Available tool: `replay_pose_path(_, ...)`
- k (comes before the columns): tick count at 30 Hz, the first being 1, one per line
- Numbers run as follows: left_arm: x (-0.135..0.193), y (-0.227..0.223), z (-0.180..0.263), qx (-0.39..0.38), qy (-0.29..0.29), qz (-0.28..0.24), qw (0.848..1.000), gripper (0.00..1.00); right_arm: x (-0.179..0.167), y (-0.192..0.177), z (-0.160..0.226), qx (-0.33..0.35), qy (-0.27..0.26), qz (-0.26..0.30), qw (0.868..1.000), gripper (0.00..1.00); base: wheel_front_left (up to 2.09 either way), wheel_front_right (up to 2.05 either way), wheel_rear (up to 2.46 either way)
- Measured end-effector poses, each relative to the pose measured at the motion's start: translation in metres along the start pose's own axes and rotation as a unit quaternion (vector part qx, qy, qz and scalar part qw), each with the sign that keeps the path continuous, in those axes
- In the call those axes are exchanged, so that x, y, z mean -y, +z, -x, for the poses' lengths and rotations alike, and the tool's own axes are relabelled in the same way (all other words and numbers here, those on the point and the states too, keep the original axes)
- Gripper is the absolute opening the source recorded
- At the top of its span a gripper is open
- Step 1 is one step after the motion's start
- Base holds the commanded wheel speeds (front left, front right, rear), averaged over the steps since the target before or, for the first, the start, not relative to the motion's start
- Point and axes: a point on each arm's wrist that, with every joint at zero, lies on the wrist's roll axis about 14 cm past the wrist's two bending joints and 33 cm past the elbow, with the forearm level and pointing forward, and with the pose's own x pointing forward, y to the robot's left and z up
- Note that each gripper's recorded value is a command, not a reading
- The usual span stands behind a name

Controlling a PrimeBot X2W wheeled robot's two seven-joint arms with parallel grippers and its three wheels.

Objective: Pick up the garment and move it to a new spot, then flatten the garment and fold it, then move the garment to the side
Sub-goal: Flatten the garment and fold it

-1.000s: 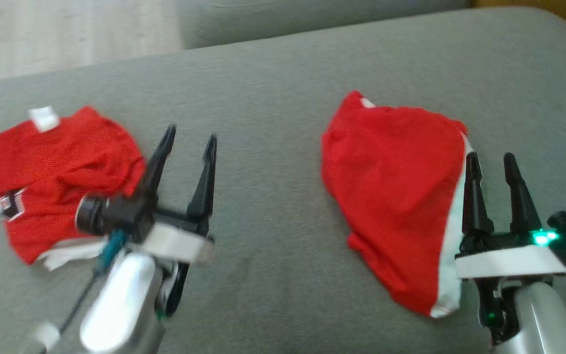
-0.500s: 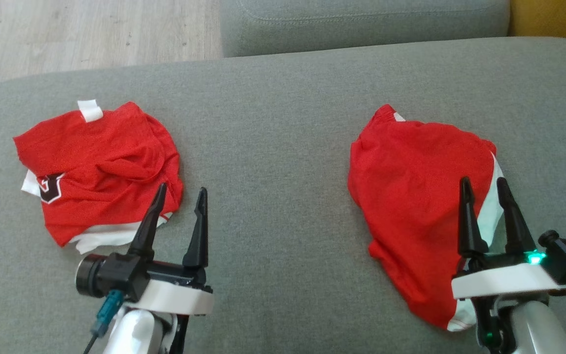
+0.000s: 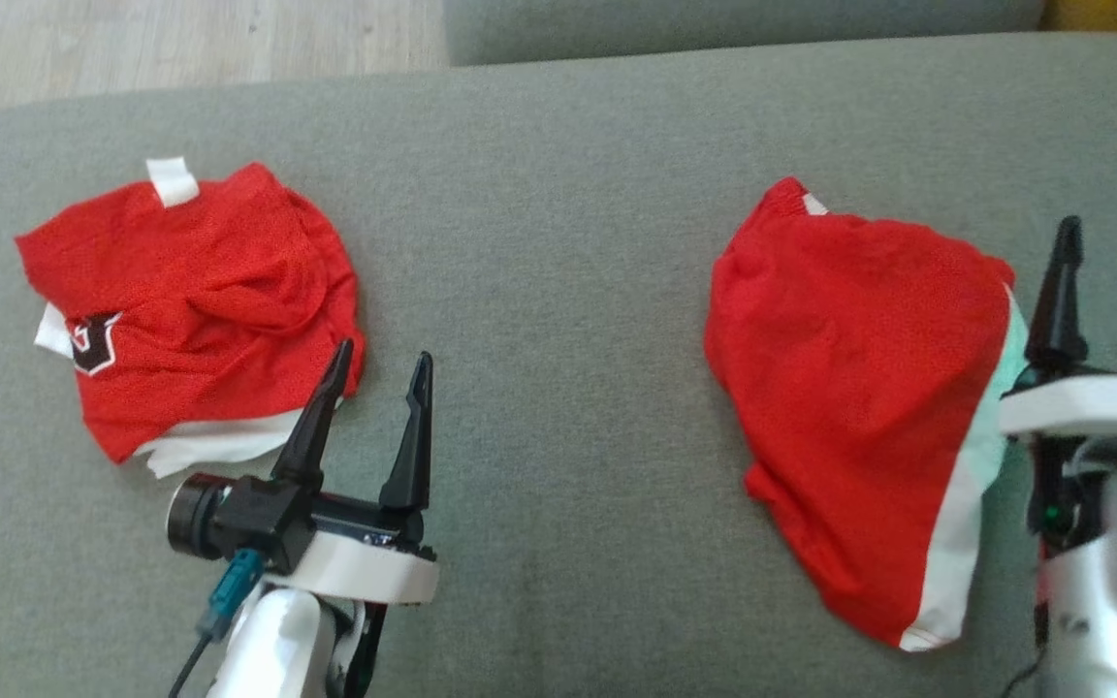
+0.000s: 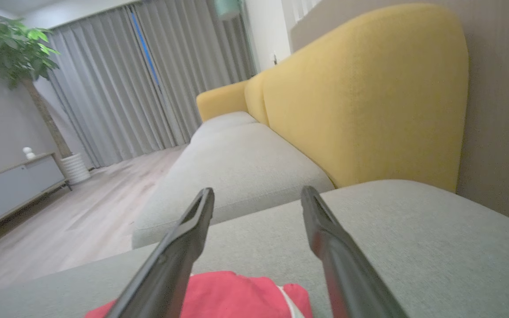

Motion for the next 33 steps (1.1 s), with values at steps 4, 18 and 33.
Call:
replay_pose_path(4,-0.006,-0.008,-0.001,-0.011,0.004,0.001,1.000,1.00,0.021,-0.035,-0.016,-0.074,-0.042,-0.012,0.996,1.00,0.00,0.00,0.00)
replay_pose_path(18,-0.008,-0.019,-0.006,-0.026,0.007,0.003,1.000,1.00,0.009,-0.137,-0.001,-0.275,-0.061,-0.075,0.957,0.69,0.00,0.00,0.00)
replay_pose_path(33,0.002,0.002,-0.004,0.003,0.002,0.015,1.000,1.00,0.059,0.021,-0.064,-0.016,-0.077,-0.032,0.996,0.00,0.00,0.00,0.00)
